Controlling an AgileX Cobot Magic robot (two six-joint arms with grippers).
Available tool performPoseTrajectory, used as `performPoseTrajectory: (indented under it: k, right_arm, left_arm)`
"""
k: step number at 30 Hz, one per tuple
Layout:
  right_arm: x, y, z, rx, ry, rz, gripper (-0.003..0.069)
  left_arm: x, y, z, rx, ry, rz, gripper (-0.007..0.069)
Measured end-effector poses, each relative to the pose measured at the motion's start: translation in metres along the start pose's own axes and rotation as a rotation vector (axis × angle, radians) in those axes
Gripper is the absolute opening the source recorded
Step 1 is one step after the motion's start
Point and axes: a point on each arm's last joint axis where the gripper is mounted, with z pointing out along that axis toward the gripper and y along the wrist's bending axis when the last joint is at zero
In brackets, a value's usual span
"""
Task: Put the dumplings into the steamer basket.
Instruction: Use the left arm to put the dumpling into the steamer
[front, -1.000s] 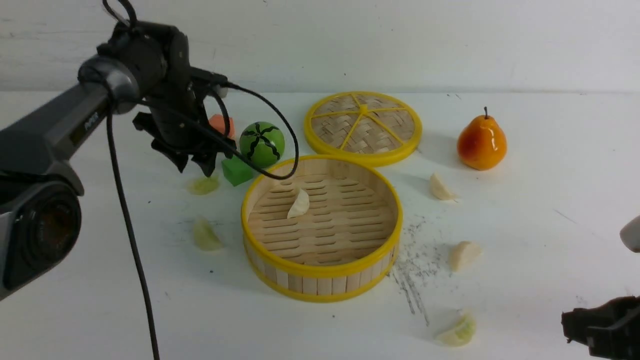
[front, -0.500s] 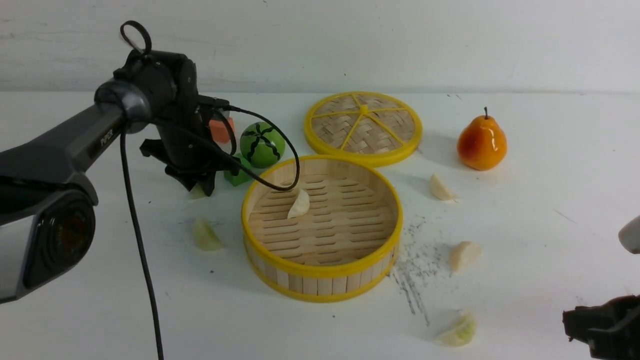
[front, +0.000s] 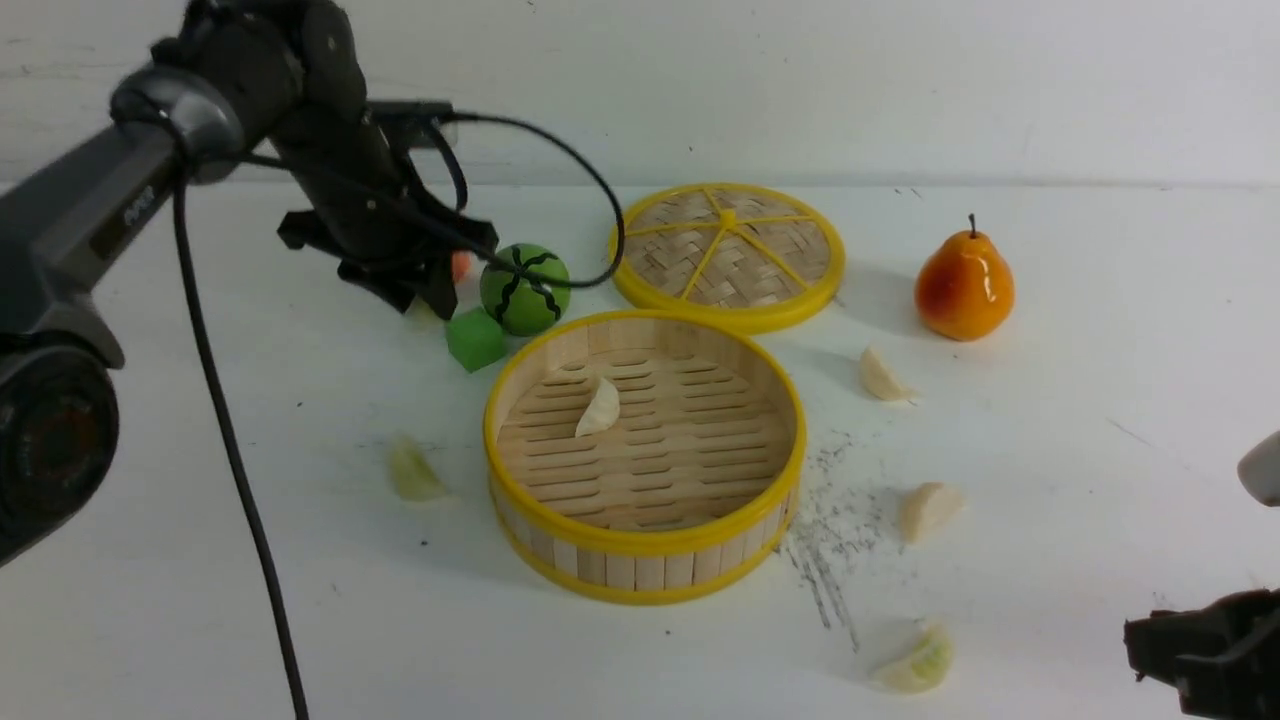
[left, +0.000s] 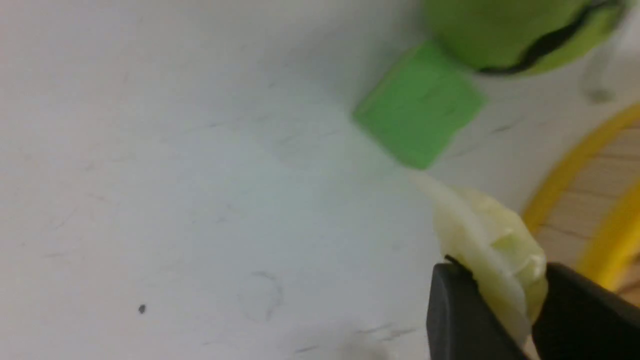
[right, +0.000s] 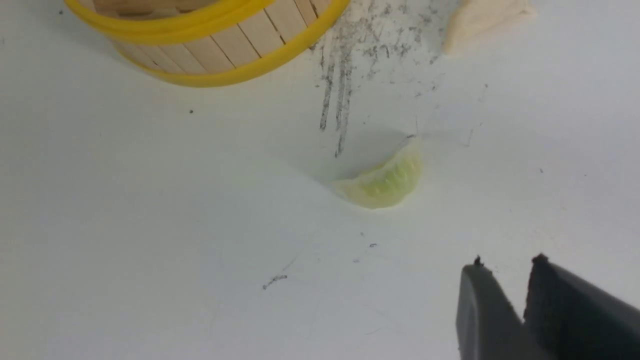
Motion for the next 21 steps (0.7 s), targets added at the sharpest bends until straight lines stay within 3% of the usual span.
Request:
performPoseTrajectory:
  k: [4,9,14,21]
  right_arm:
    - [0.000,0.000,0.000,-0.002,-0.002,0.004,0.0144]
    - [0.000,0.000,0.000,-0.001,-0.005,0.003,0.0146]
    - [-0.001,0.000,0.000,-0.001,-0.006,0.002,0.0146]
    - [-0.001,0.000,0.000,-0.003,-0.008,0.001,0.0149]
  left_arm:
    - [-0.003,-0.035,-0.024,0.171,-0.043,-0.046,0.0186]
    - [0.014,-0.103,0.002,0.246,0.044,0.046,0.0186]
    - [0.034,-0.150,0.040,0.215,0.118,0.069,0.0186]
    - [0.041,-0.145,0.084,0.111,0.144,-0.061,0.0186]
